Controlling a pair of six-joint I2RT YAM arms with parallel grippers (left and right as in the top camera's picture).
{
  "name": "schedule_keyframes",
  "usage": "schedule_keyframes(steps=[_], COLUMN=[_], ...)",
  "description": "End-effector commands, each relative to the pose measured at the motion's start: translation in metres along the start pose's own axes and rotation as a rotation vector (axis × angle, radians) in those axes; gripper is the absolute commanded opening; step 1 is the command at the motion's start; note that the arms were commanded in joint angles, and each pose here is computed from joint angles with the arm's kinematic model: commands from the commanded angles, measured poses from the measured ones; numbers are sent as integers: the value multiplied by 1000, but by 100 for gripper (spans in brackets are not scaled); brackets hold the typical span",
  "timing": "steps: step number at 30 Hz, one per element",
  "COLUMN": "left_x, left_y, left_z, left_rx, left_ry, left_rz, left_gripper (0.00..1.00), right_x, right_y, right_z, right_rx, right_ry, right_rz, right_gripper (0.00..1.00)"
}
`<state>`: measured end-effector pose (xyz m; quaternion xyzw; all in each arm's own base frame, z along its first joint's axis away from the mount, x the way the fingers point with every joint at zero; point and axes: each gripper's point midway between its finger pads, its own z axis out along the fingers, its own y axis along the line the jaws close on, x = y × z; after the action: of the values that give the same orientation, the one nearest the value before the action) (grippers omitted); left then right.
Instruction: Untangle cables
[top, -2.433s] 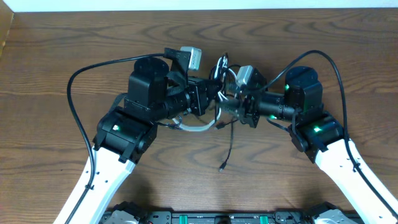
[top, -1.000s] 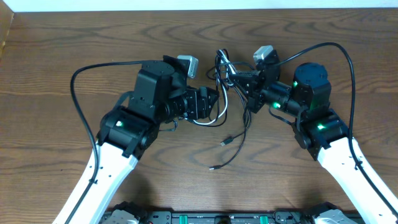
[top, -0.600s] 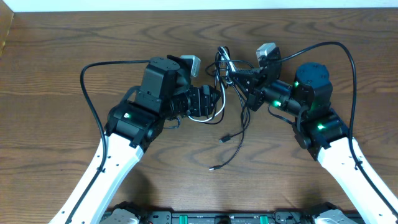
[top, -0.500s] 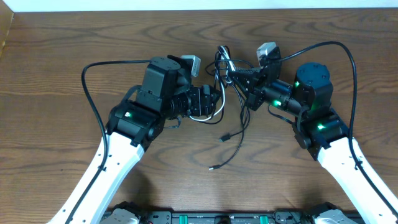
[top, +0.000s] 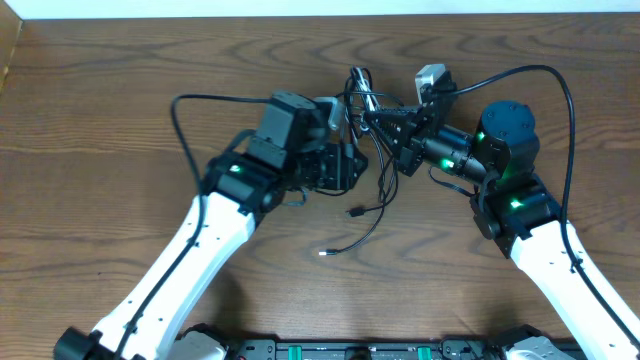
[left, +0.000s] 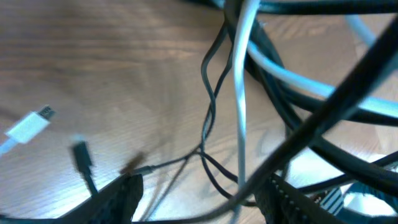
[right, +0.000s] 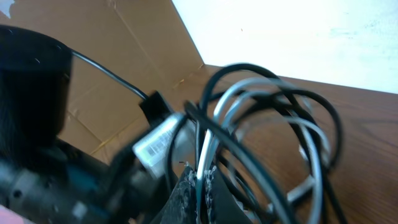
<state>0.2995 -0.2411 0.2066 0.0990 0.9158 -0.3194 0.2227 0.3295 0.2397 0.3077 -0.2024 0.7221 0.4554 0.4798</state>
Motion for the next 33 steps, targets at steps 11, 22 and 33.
schedule_keyframes(steps=[11, 22, 33], left_x=[1, -23, -45], left_y=[-11, 13, 7], left_z=[12, -13, -75], left_rx=[28, -10, -10], left_ry=[15, -78, -256], left_rz=[46, 2, 101], left_gripper=[8, 7, 8], right_x=[-1, 18, 44], right_y=[4, -52, -95], right_z=[0, -16, -39], right_rx=[-20, 220, 425], right_ry=[3, 55, 145], right_rz=[12, 126, 138], right_gripper=[1, 1, 2])
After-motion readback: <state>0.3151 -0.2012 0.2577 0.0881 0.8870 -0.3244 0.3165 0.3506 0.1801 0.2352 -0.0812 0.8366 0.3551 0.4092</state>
